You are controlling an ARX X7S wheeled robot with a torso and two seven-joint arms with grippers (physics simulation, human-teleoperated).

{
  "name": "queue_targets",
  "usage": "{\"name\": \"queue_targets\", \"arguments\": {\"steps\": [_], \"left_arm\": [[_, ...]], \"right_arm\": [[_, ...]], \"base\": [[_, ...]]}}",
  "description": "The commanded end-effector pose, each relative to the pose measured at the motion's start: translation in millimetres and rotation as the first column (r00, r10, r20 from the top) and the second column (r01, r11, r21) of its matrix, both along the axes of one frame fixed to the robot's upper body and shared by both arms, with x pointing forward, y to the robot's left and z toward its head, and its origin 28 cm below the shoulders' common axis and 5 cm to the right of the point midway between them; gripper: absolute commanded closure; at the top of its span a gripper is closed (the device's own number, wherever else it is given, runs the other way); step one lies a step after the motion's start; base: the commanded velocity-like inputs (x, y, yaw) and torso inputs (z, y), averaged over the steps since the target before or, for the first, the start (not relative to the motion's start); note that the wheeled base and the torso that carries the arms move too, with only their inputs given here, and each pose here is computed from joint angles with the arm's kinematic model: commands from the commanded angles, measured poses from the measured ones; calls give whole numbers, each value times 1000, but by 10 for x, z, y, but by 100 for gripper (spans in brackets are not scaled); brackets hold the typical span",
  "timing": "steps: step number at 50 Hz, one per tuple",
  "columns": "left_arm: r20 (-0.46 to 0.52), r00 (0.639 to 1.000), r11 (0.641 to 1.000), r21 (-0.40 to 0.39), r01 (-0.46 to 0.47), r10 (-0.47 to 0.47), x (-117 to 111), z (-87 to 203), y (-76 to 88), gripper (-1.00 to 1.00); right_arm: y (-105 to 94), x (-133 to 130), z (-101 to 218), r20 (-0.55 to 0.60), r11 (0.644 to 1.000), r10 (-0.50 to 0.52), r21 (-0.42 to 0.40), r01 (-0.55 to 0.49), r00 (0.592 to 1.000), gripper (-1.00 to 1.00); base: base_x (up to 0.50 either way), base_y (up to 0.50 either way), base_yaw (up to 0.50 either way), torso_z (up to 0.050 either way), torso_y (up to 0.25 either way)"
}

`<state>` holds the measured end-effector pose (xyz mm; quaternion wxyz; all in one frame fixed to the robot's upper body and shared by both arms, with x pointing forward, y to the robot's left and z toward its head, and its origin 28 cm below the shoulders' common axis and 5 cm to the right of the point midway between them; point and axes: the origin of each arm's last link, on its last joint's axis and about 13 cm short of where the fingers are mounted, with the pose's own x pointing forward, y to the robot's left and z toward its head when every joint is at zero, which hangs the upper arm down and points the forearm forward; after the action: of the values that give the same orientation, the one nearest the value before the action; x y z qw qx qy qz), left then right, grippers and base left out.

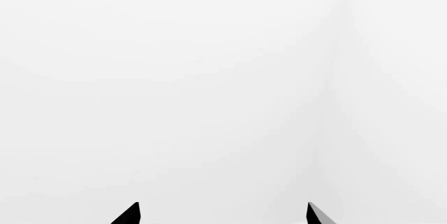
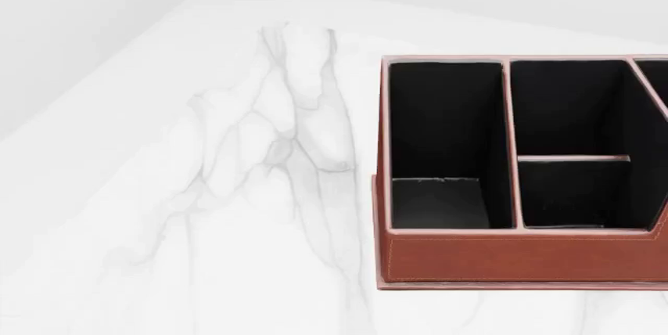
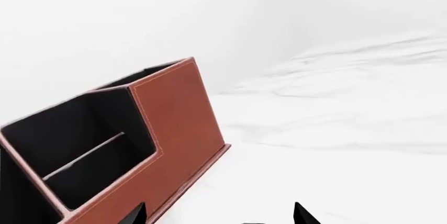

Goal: Pick up the book and place it in the left compartment of the caddy.

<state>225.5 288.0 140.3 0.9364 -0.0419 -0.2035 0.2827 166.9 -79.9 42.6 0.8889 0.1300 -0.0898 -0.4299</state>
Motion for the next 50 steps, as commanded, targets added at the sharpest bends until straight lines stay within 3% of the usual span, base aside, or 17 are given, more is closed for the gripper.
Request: {"name": "queue_targets", "arguments": {"steps": [1, 50], "left_arm": [[6, 998, 998, -16, 66, -66, -44, -2, -31, -100], [12, 998, 998, -31, 60, -60, -66, 20, -2, -100]], "right_arm": [[-46, 90, -117, -81, 999, -37, -6, 37, 996, -100], [-9, 267, -340, -252, 998, -16, 48, 29, 967, -100]], "base": [[0, 0, 0, 0, 0], [0, 0, 0, 0, 0]]}}
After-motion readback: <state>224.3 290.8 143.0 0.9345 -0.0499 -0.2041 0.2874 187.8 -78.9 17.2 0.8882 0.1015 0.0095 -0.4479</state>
